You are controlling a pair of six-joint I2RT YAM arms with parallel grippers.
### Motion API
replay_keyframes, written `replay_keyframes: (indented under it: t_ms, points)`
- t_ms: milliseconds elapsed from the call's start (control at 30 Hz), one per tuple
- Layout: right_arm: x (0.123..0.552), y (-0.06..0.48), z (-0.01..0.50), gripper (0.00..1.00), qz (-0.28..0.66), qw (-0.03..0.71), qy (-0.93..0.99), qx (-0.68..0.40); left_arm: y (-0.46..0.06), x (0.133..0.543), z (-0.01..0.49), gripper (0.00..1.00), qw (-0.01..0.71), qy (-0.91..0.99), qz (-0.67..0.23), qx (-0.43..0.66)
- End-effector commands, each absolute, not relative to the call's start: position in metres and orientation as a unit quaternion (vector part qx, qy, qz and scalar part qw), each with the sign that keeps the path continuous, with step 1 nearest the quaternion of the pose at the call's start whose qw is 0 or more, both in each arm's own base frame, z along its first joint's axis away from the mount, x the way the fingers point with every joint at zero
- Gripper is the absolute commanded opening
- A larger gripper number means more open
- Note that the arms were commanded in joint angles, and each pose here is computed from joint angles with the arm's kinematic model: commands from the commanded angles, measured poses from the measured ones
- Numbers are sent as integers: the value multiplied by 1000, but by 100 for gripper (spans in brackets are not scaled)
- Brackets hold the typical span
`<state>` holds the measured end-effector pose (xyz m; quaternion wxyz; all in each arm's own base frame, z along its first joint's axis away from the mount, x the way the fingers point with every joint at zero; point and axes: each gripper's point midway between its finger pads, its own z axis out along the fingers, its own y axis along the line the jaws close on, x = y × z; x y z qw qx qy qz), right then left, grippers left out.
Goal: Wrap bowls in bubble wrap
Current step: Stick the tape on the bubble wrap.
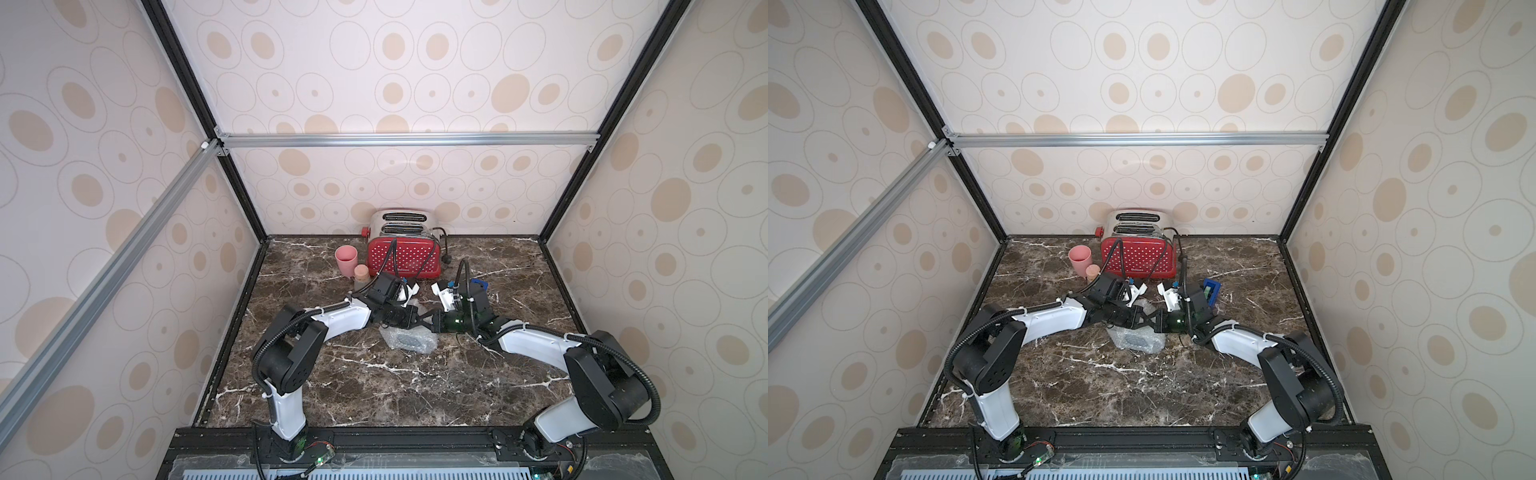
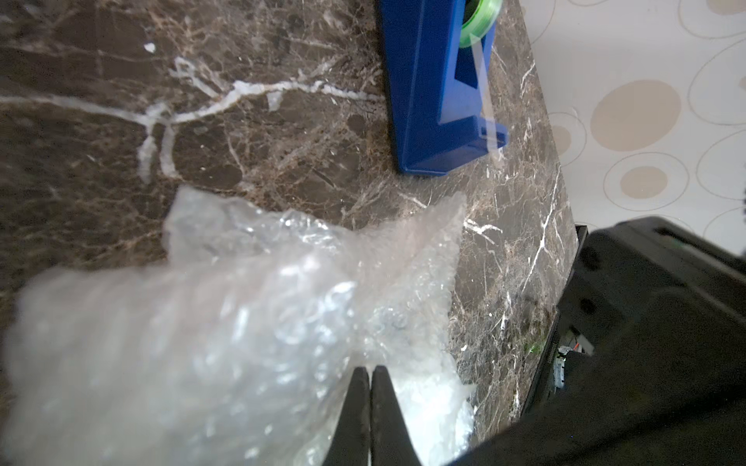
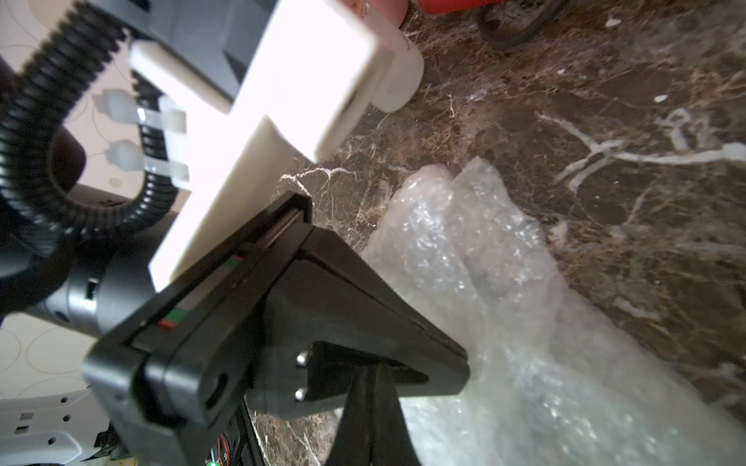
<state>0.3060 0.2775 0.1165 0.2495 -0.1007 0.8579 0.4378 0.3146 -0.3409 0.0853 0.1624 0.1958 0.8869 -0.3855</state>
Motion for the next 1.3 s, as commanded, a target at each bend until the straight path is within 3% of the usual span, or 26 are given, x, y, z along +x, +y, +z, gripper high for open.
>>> replay_keyframes:
  t_ms: [0, 367, 1000, 1267]
  points:
    - [307, 278, 110, 2, 438, 251, 856, -111, -348, 314, 84, 6, 159, 885, -385, 210]
    - [303, 262, 90, 2, 404, 261, 870, -111, -348, 315, 83, 6, 159, 885, -385, 208]
    - [299, 262, 96, 15, 396, 293, 854, -168, -350, 315, 83, 6, 158, 884, -387, 210]
    - [295, 258, 82, 9, 383, 280, 863, -172, -351, 314, 84, 6, 159, 883, -388, 211]
